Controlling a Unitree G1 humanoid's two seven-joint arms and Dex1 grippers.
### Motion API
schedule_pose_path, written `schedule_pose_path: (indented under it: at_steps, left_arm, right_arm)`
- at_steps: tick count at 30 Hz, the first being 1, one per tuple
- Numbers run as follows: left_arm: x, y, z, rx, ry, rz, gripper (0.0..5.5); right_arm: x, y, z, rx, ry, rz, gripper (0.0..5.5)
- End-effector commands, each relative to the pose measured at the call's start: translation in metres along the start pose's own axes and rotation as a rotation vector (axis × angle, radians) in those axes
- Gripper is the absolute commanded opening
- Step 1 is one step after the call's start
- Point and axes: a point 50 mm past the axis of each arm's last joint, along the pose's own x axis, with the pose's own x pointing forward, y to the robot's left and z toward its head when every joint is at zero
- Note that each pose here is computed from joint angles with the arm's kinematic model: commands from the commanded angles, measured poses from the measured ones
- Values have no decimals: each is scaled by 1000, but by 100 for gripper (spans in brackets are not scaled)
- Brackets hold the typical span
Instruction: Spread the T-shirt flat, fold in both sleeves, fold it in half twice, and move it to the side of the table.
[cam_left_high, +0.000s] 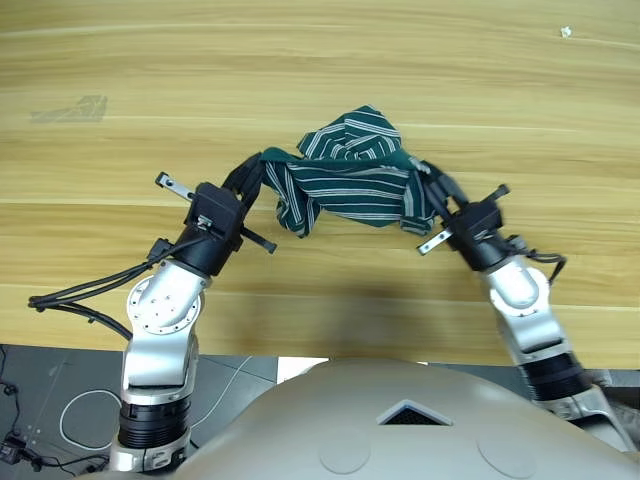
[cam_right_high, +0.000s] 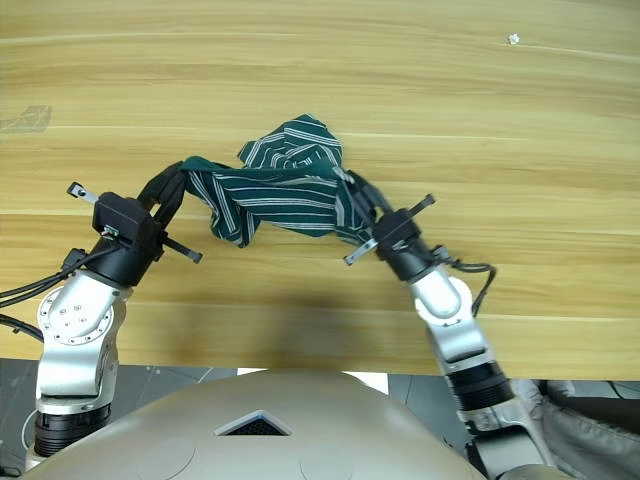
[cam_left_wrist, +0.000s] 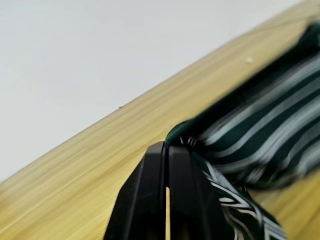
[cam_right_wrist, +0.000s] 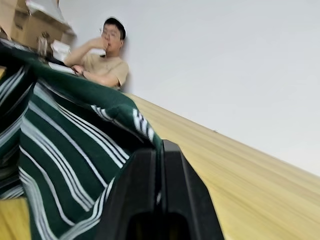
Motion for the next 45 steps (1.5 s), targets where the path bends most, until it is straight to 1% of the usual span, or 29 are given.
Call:
schedule_pose_path:
  at_steps: [1, 3, 6, 7, 9, 11, 13, 14, 15, 16, 17, 19, 20, 21, 23, 26, 29, 31, 33, 35, 36, 37, 39, 40, 41, 42, 43, 44, 45]
  left_arm:
    - [-8, 21, 19, 203, 30, -152, 0]
    - [-4, 30, 39, 247, -7, -240, 0]
    - [12, 51, 63, 311, -37, -308, 0]
    - [22, 63, 69, 325, -35, -298, 0]
    - [52, 95, 86, 362, -33, -238, 0]
    - [91, 134, 109, 402, -27, -131, 0]
    - [132, 168, 139, 463, -25, -19, 0]
    - [157, 188, 160, 511, -42, 133, 0]
    - [176, 200, 179, 513, -46, 249, 0]
    - [192, 205, 197, 594, -38, 362, 0]
    - [201, 210, 216, 671, -22, 480, 0]
    - [205, 212, 244, 810, -13, 611, 0]
    - [205, 209, 262, 872, -39, 652, 0]
    - [202, 206, 282, 902, -86, 686, 0]
    - [193, 206, 309, 943, -140, 752, 0]
    - [180, 217, 324, 945, -155, 826, 0]
    - [185, 216, 316, 973, -124, 779, 0]
    - [197, 209, 301, 1017, -79, 696, 0]
    - [201, 208, 292, 1042, -52, 669, 0]
    - [204, 209, 281, 1019, -26, 645, 0]
    - [209, 205, 270, 1020, -4, 586, 0]
    - [219, 196, 253, 1035, 18, 490, 0]
    - [242, 161, 201, 1035, 38, 199, 0]
    - [249, 136, 165, 1011, 21, 11, 0]
    - [251, 118, 144, 990, 2, -108, 0]
    - [246, 97, 116, 954, -30, -222, 0]
    - [232, 69, 81, 892, -61, -347, 0]
    - [210, 42, 50, 809, -82, -429, 0]
    - [184, 19, 26, 707, -95, -476, 0]
  right_arm:
    - [3, -44, 58, 29, -45, 136, 2]
    - [7, -54, 77, 30, -32, 201, 2]
    - [20, -66, 98, -35, -21, 288, 2]
    - [28, -74, 104, -63, -24, 293, 2]
    - [53, -100, 119, -119, -43, 266, 2]
    - [89, -134, 134, -177, -52, 200, 2]
    - [129, -168, 150, -246, -48, 89, 2]
    - [149, -183, 158, -291, -27, 0, 2]
    - [165, -194, 166, -338, 2, -86, 2]
    - [177, -203, 175, -403, 34, -199, 2]
    - [183, -211, 189, -471, 56, -321, 2]
    - [184, -221, 215, -573, 45, -480, 2]
    - [181, -225, 232, -606, 10, -542, 2]
    - [178, -227, 250, -651, -32, -603, 2]
    - [175, -227, 275, -696, -102, -689, 2]
    - [175, -225, 290, -729, -141, -728, 2]
    - [181, -222, 280, -804, -101, -687, 2]
    - [184, -221, 263, -837, -52, -647, 2]
    - [184, -223, 254, -851, -26, -640, 2]
    - [186, -222, 242, -854, 6, -607, 2]
    - [188, -220, 231, -849, 29, -567, 2]
    - [190, -216, 212, -841, 57, -495, 2]
    - [189, -203, 152, -782, 120, -296, 2]
    - [182, -190, 112, -730, 149, -166, 2]
    - [174, -181, 87, -693, 161, -85, 2]
    - [163, -168, 58, -635, 171, -1, 2]
    - [144, -148, 23, -554, 183, 90, 2]
    - [120, -127, -6, -462, 193, 155, 2]
    - [95, -105, -26, -368, 195, 191, 2]
